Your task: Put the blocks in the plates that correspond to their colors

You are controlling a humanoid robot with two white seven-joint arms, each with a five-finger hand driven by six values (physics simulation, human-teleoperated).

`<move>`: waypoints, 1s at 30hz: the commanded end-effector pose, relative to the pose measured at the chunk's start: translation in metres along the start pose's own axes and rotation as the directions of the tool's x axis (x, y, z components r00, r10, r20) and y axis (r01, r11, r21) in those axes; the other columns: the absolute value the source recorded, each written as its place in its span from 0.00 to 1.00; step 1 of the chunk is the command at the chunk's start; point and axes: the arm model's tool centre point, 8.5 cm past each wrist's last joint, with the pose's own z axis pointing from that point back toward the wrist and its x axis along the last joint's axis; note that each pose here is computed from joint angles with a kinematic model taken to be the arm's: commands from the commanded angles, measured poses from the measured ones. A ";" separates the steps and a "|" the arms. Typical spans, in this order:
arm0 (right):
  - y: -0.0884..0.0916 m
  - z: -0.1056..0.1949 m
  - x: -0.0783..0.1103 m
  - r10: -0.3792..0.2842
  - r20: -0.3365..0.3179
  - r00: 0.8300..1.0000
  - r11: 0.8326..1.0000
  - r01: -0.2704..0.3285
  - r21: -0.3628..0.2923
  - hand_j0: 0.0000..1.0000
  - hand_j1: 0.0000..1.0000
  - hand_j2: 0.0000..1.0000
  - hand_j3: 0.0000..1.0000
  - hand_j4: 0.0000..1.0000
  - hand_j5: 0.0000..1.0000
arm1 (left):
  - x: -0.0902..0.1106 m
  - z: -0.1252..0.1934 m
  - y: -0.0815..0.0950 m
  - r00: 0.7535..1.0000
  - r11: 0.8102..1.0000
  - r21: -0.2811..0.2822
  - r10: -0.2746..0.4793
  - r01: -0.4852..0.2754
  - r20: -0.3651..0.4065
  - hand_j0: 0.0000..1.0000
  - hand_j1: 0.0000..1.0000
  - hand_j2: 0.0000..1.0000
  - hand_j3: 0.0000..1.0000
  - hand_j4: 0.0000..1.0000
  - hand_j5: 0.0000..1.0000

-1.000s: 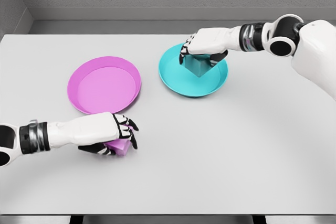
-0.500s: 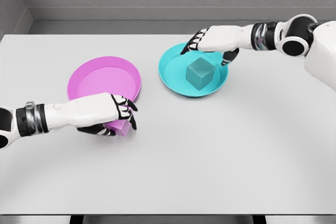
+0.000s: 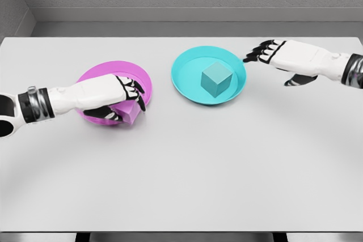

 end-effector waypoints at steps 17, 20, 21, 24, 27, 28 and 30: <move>0.028 0.083 0.002 -0.121 -0.146 0.982 0.976 0.091 -0.197 1.00 1.00 1.00 1.00 1.00 1.00 | -0.045 -0.008 0.010 0.994 0.999 0.029 0.049 -0.046 -0.100 0.60 0.60 0.60 0.60 0.60 0.60; 0.021 0.084 0.009 -0.102 -0.135 0.986 0.975 0.072 -0.208 1.00 1.00 1.00 1.00 1.00 1.00 | -0.048 -0.006 0.010 0.993 0.998 0.034 0.056 -0.052 -0.108 0.86 0.86 0.86 0.86 0.86 0.86; 0.020 0.086 0.013 -0.095 -0.129 0.987 0.975 0.066 -0.213 1.00 1.00 1.00 1.00 1.00 1.00 | -0.050 -0.005 0.009 0.992 0.998 0.039 0.063 -0.059 -0.113 0.96 0.96 0.96 0.96 0.96 0.96; 0.027 0.088 0.026 -0.098 -0.111 0.989 0.975 0.073 -0.209 1.00 1.00 1.00 1.00 1.00 1.00 | -0.055 -0.001 0.010 0.989 0.997 0.047 0.071 -0.065 -0.129 1.00 1.00 1.00 1.00 1.00 1.00; 0.030 0.093 0.030 -0.107 -0.116 0.988 0.972 0.079 -0.221 1.00 1.00 1.00 1.00 1.00 1.00 | -0.058 0.001 0.016 0.988 0.997 0.053 0.064 -0.057 -0.138 1.00 1.00 1.00 1.00 1.00 1.00; 0.033 0.095 0.034 -0.118 -0.120 0.986 0.969 0.088 -0.232 1.00 1.00 1.00 1.00 1.00 1.00 | -0.060 0.001 0.017 0.988 0.997 0.055 0.064 -0.056 -0.141 1.00 1.00 1.00 1.00 1.00 1.00; 0.036 0.095 0.035 -0.133 -0.120 0.984 0.965 0.100 -0.244 1.00 1.00 1.00 1.00 1.00 1.00 | -0.061 0.006 0.019 0.987 0.997 0.055 0.061 -0.053 -0.147 1.00 1.00 1.00 1.00 1.00 1.00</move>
